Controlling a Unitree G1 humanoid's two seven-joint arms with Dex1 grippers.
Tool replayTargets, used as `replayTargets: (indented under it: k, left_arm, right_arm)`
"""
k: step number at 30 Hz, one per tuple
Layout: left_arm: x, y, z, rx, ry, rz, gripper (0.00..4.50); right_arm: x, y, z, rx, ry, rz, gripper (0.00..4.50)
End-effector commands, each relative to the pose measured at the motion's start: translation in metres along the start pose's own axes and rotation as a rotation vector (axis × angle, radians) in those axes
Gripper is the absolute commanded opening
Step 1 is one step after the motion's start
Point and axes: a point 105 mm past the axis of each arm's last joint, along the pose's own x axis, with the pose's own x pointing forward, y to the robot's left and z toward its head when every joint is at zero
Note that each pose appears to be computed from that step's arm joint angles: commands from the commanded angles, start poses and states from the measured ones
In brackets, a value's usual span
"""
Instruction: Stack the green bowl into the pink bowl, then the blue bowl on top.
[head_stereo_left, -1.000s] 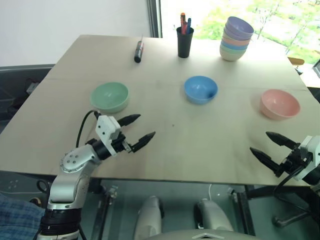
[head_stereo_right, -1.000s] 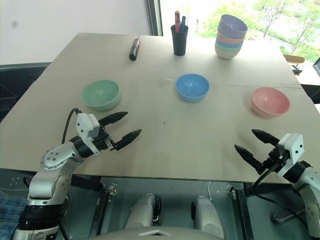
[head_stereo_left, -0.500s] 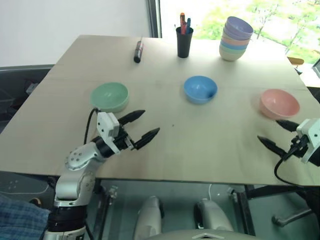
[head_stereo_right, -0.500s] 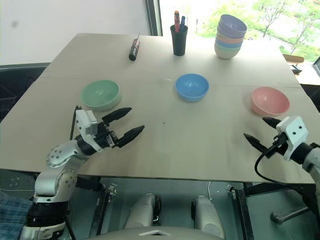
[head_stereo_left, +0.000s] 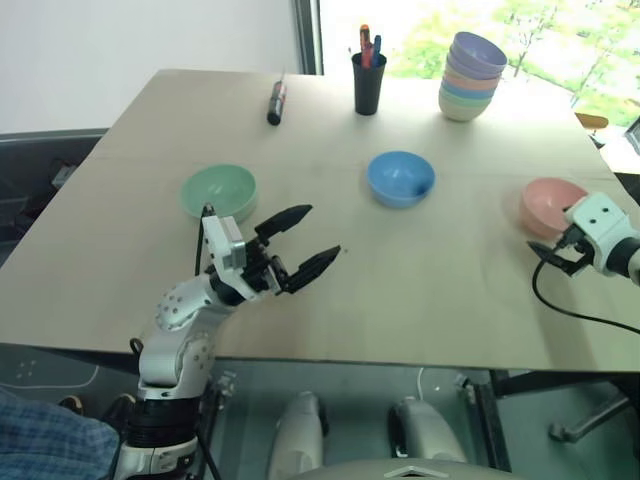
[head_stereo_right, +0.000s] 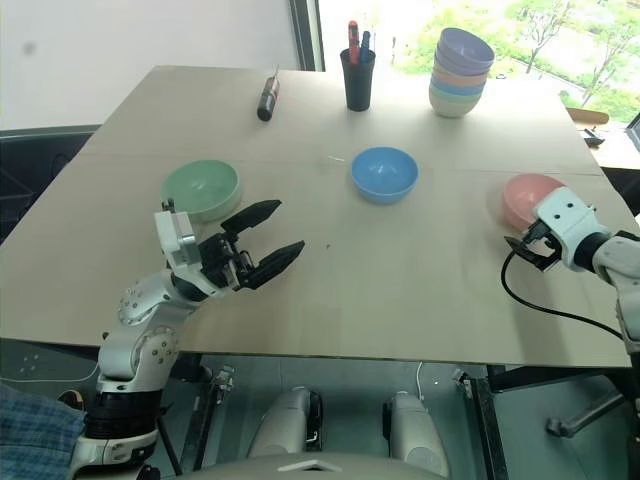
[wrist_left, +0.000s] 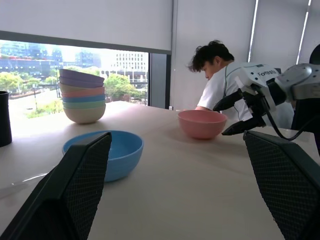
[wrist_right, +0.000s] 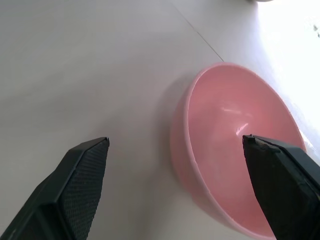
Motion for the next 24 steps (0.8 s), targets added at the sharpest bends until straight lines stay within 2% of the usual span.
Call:
replayTargets:
  k: [1, 5, 6, 9, 10, 12, 18, 22, 24]
  left_arm:
    - [0.004, -0.003, 0.003, 0.03, -0.023, -0.023, 4.46]
    - [0.006, -0.004, 0.002, 0.028, -0.025, -0.038, 4.46]
    - [0.006, -0.004, 0.002, 0.028, -0.024, -0.039, 4.49]
    - [0.007, -0.004, 0.002, 0.03, -0.025, -0.037, 4.5]
    - [0.007, -0.004, 0.002, 0.032, -0.026, -0.032, 4.5]
    - [0.006, -0.003, 0.002, 0.035, -0.029, -0.023, 4.5]
    - [0.004, -0.003, 0.0, 0.036, -0.018, -0.012, 4.5]
    - [0.004, -0.003, -0.001, 0.035, -0.014, -0.013, 4.5]
    - [0.004, -0.002, -0.002, 0.038, -0.008, -0.01, 4.5]
  right_arm:
    - [0.007, -0.013, -0.004, -0.043, 0.069, 0.016, 4.5]
    - [0.018, -0.02, -0.006, -0.072, 0.134, 0.078, 4.5]
    - [0.019, -0.02, -0.007, -0.076, 0.148, 0.099, 4.25]
    - [0.022, -0.016, -0.013, -0.089, 0.191, 0.166, 3.38]
    - [0.023, -0.016, -0.013, -0.091, 0.192, 0.175, 2.79]
    - [0.025, -0.016, -0.012, -0.099, 0.193, 0.191, 2.34]
    - [0.028, -0.016, -0.01, -0.12, 0.193, 0.216, 0.05]
    - [0.027, -0.011, -0.012, -0.227, 0.204, 0.266, 0.05]
    - [0.025, -0.006, -0.001, -0.321, 0.184, 0.3, 0.05]
